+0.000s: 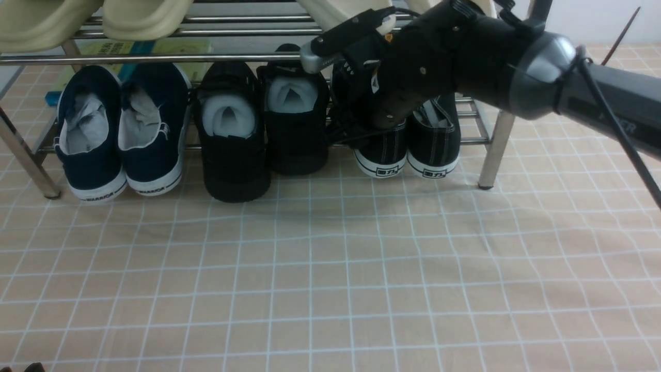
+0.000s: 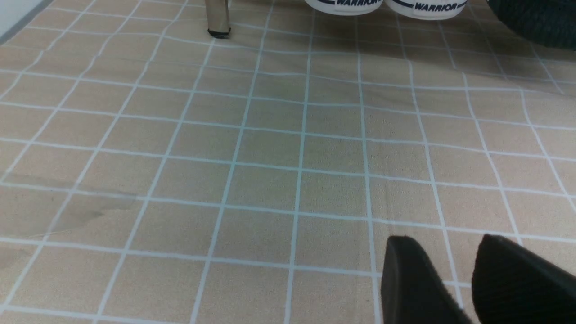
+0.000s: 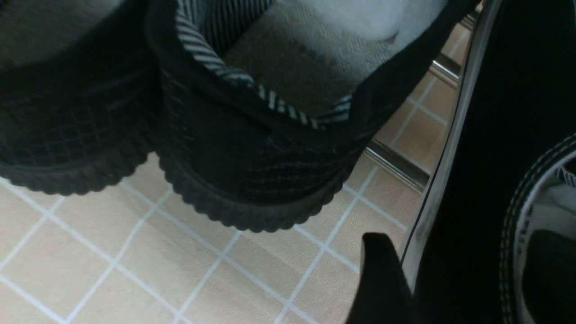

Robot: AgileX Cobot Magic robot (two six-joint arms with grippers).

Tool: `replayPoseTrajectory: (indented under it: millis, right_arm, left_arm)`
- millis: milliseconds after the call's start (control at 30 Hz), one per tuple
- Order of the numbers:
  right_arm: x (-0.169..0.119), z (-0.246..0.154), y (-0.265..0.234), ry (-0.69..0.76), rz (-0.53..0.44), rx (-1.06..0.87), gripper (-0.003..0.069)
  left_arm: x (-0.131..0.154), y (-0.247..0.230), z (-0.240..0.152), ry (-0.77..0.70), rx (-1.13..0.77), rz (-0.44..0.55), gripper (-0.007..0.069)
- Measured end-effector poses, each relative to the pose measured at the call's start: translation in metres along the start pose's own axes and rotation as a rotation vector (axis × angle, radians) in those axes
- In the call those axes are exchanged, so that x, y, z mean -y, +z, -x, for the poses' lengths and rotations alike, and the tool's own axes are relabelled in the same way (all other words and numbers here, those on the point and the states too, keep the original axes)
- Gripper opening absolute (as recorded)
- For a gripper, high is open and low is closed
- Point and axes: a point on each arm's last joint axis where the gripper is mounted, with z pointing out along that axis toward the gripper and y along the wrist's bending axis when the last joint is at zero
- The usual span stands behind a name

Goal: Take the shoes off the shelf from the light coffee tablecloth by hand.

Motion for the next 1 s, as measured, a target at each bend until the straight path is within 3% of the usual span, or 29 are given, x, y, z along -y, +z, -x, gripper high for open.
replayPoseTrajectory:
  millis: [100,167,333,400,633,1000]
  right_arm:
    - [0.001,-0.002,0.004,-0.011,-0.009,-0.006,0.0389]
    - [0.001,-0.003,0.006,-0.012,-0.011,-0.010,0.0320]
    - [0.001,-0.003,0.005,-0.017,-0.020,-0.013,0.0034]
    - [0.001,-0.002,0.001,-0.012,-0.018,-0.016,0.0005]
    - [-0.010,0.004,-0.042,0.003,0.018,-0.054,0.0004]
    - [-0.035,-0.001,-0.158,-0.022,0.096,-0.171,0.0006]
  left_arm:
    - [0.000,0.000,0.000,0.000,0.000,0.000,0.0242]
    - [0.000,0.000,0.000,0.000,0.000,0.000,0.0242]
    - [0.000,0.000,0.000,0.000,0.000,0.000,0.0242]
    - [0.000,0.000,0.000,0.000,0.000,0.000,0.0242]
    - [0.000,0.000,0.000,0.000,0.000,0.000,0.0242]
    - [0.000,0.000,0.000,0.002,0.000,0.001,0.0242]
